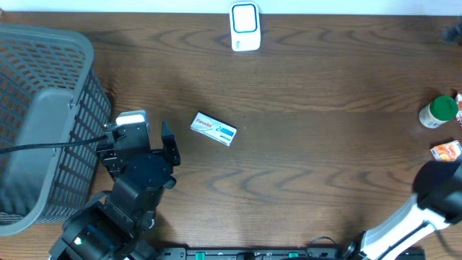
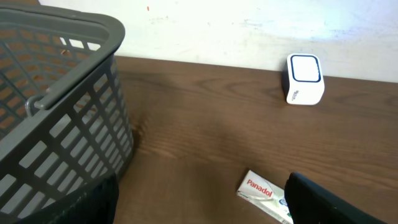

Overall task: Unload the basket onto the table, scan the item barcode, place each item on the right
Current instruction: 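Reach the right gripper left and grasp the white Panadol box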

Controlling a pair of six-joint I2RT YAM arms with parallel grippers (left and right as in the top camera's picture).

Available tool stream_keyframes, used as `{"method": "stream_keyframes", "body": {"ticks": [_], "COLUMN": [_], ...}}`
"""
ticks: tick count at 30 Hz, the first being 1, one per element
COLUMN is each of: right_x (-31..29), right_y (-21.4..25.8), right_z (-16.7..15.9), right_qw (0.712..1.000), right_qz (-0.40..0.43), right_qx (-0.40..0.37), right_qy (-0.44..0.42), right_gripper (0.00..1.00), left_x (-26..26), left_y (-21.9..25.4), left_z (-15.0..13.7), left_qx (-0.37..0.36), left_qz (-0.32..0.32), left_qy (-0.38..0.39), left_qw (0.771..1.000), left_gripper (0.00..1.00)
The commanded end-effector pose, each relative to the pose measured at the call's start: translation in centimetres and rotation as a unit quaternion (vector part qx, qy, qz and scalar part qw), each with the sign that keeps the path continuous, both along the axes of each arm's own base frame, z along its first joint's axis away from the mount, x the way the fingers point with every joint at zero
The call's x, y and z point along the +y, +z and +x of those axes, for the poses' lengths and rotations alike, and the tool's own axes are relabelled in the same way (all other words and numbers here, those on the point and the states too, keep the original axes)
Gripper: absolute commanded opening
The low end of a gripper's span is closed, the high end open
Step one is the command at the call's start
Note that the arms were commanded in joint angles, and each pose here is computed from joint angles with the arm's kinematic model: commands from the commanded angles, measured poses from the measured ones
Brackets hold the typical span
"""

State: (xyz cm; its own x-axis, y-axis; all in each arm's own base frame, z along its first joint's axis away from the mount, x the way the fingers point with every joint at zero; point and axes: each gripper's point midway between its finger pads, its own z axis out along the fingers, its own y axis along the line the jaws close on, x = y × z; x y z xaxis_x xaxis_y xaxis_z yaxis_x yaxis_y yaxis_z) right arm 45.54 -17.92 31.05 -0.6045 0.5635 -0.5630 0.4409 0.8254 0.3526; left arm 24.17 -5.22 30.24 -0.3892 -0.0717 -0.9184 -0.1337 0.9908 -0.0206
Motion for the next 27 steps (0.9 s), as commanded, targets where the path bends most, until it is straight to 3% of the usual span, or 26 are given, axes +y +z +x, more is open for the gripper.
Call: {"method": "stream_keyframes", "body": {"ticks": [1,7,10,12,19,27], "right_x": [14.0,31.8,39.4,44.2,52.1,53.1], "right_y": [1.0,-4.1,-8.7,-12.9,-20.8,-27.8], "right_z": [1.7,0.9,-0.6,-3.1,-7.6,-9.2], "right_qw": [0.976,0.897,0.828,0.756,0.648,0.611], "right_qz": [0.039,0.016,-0.061,-0.119,-0.179,-0.222], "right_qx": [-0.021,0.016,0.03,0.055,0.097,0.163], "right_qy": [0.214,0.441,0.556,0.642,0.734,0.743], "right_gripper": [0.99,0.99,0.99,0.99,0.99,0.99], "left_x": [0.3,0.3,0.3,0.3,0.3,0.3], "left_y": [0.3,0.3,0.3,0.3,0.3,0.3], "left_z": [0.0,0.0,0.0,0.0,0.0,0.0], "left_qx": [-0.005,-0.005,-0.005,-0.005,-0.005,-0.005], "left_qz": [0.006,0.006,0.006,0.006,0.006,0.006], "left_qy": [0.007,0.007,0.007,0.007,0.007,0.007], "left_qw": [1.0,1.0,1.0,1.0,1.0,1.0], "left_gripper": [0.86,0.86,0.86,0.86,0.86,0.86]}}
